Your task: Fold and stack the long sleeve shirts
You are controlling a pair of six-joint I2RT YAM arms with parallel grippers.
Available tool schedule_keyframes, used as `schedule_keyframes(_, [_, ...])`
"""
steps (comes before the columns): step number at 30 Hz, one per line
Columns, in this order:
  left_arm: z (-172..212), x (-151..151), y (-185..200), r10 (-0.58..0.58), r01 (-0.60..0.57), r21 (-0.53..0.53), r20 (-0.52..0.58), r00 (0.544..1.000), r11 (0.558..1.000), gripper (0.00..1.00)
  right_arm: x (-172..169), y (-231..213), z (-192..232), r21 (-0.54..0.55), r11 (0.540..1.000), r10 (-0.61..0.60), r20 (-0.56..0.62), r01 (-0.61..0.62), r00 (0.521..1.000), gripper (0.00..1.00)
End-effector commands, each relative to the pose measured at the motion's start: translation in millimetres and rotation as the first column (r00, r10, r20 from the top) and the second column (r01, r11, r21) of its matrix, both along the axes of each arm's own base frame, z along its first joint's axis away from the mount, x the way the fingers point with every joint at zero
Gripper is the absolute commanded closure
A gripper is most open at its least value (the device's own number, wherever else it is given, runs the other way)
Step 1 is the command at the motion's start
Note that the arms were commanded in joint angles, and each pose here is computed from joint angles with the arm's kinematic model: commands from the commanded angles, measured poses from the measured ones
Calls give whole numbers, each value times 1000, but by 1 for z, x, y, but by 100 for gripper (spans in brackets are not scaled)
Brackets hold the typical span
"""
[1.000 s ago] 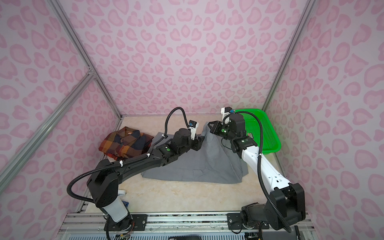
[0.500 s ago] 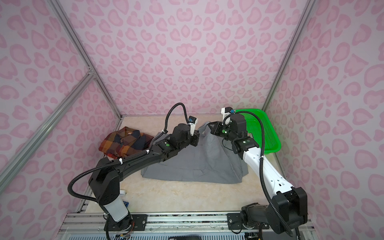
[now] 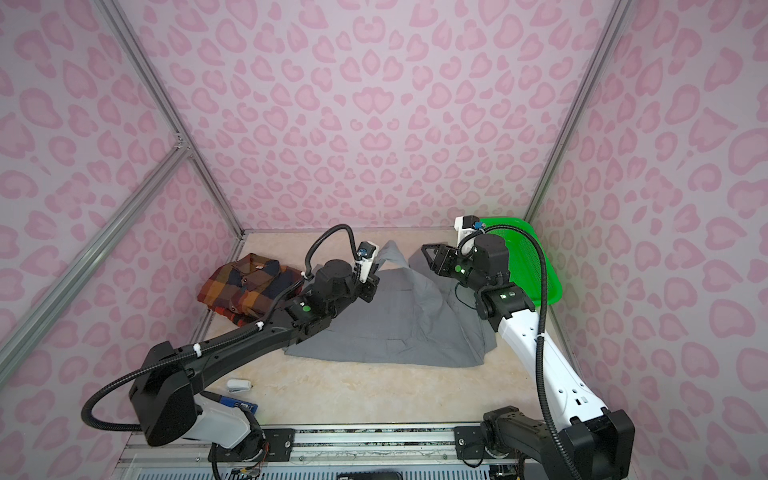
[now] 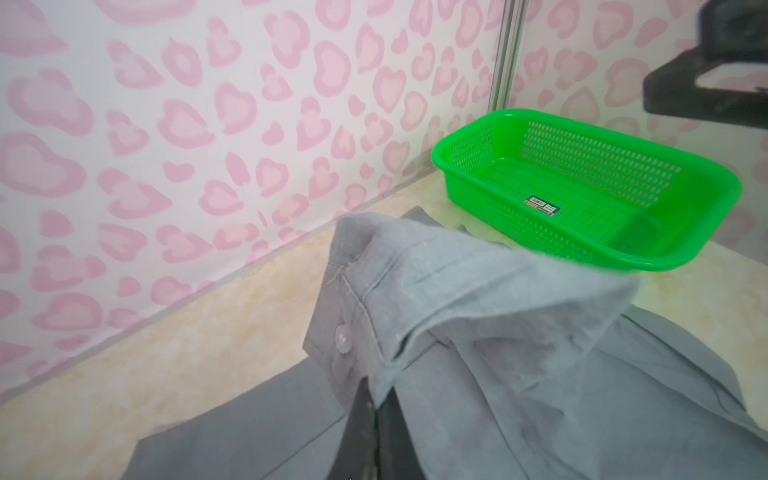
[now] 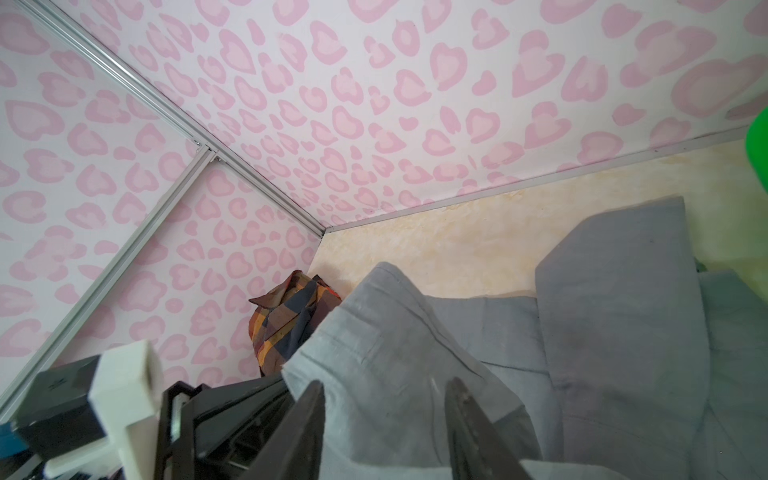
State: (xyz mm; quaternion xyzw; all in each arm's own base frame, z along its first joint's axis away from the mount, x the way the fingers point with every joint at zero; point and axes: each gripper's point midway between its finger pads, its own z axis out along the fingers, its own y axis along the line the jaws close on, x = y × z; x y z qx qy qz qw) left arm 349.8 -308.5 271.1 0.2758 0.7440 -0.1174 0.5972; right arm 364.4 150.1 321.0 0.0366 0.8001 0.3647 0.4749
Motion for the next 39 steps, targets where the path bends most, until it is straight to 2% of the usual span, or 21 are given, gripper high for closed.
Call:
schedule_keyframes(1, [48,-6,20,35,-29,-28,237,971,999,97,-3,-14,-13,-12,998,-57,-34,56,998,52])
schedule_keyframes(4, [57,-17,29,21,-18,-13,266,964,1000,96,-14,-17,-34,-16,998,-66,-79,65,995,52])
schedule_keyframes(8, [67,-32,37,5,11,-56,271,963,998,96,-31,-16,-73,-39,998,-50,-153,44,987,55])
schedule_keyframes(16, [45,-50,86,181,-154,-159,171,969,975,96,-70,-34,-155,-121,988,-127,-290,96,949,55])
schedule_keyframes(20, [27,-59,113,273,-245,-198,130,953,949,96,-75,-28,-169,-85,994,-97,-317,74,944,55])
schedule_keyframes(24, [-2,-68,120,290,-272,-208,62,955,940,96,-82,-19,-194,-82,995,-78,-368,51,927,55])
schedule_keyframes(28, [-19,-68,139,380,-358,-251,41,924,899,96,-84,-22,-201,-98,993,-100,-377,68,921,55])
schedule_keyframes(32, [-28,-62,138,402,-380,-234,56,914,895,96,-91,-25,-210,-101,992,-106,-386,72,916,56])
schedule_keyframes(39, [17,-39,115,383,-326,-290,168,908,900,96,-101,-28,-224,-88,992,-116,-397,88,910,57])
